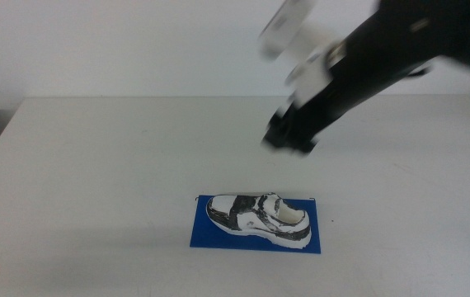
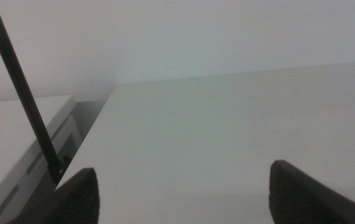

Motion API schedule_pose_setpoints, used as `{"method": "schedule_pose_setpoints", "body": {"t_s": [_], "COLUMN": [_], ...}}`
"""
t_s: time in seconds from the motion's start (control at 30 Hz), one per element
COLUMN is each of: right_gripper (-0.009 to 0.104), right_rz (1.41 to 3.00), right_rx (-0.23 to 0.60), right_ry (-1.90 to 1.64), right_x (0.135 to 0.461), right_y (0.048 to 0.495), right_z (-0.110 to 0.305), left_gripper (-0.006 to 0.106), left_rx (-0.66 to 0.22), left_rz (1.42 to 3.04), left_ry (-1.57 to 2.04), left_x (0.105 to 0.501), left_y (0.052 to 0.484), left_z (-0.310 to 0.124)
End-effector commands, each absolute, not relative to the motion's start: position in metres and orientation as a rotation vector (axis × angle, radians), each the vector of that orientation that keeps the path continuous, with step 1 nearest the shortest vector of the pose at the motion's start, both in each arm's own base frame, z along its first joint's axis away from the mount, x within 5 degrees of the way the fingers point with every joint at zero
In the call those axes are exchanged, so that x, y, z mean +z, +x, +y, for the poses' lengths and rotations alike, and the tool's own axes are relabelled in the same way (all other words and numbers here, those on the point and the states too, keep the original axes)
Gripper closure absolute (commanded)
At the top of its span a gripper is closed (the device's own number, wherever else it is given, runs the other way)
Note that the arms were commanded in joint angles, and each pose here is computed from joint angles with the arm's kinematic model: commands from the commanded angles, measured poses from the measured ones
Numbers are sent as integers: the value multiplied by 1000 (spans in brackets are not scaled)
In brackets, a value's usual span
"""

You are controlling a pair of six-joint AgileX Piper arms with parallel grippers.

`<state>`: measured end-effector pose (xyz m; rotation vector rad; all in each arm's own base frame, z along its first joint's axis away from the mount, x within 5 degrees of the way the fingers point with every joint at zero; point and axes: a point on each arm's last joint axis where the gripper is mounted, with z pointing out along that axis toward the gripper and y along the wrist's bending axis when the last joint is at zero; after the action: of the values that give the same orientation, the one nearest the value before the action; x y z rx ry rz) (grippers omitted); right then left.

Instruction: Use one arm to grab the shoe from the table and place it on the mat.

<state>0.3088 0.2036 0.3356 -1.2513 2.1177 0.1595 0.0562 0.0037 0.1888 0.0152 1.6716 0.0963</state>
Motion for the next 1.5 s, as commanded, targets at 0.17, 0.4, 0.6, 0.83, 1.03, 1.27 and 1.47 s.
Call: {"method": "schedule_pose_setpoints", "body": {"t_s": [0.17, 0.4, 0.6, 0.83, 1.03, 1.27, 1.47], "right_gripper": [22, 22, 11, 1, 1, 1, 1], "right_rz": [2007, 1836, 1769, 1699, 1698, 1677, 1671], "right_rx": [138, 40, -62, -75, -36, -36, -36], "right_ry": [-506, -270, -134, -125, -101, -100, -100], "right_x": [420, 404, 355, 304, 265, 228, 213], "right_y": [260, 187, 123, 81, 63, 51, 49], "right_z": [107, 36, 5, 2, 2, 2, 2], "left_gripper": [7, 7, 7, 7, 7, 7, 7], "left_rx": [78, 78, 78, 78, 78, 78, 78], "left_rz": [1571, 1571, 1571, 1571, 1571, 1571, 1571], "left_ry": [16, 16, 16, 16, 16, 16, 16], "left_x": [196, 196, 196, 196, 196, 196, 196], "left_y": [55, 55, 55, 55, 55, 55, 55], "left_z": [2, 2, 2, 2, 2, 2, 2]}}
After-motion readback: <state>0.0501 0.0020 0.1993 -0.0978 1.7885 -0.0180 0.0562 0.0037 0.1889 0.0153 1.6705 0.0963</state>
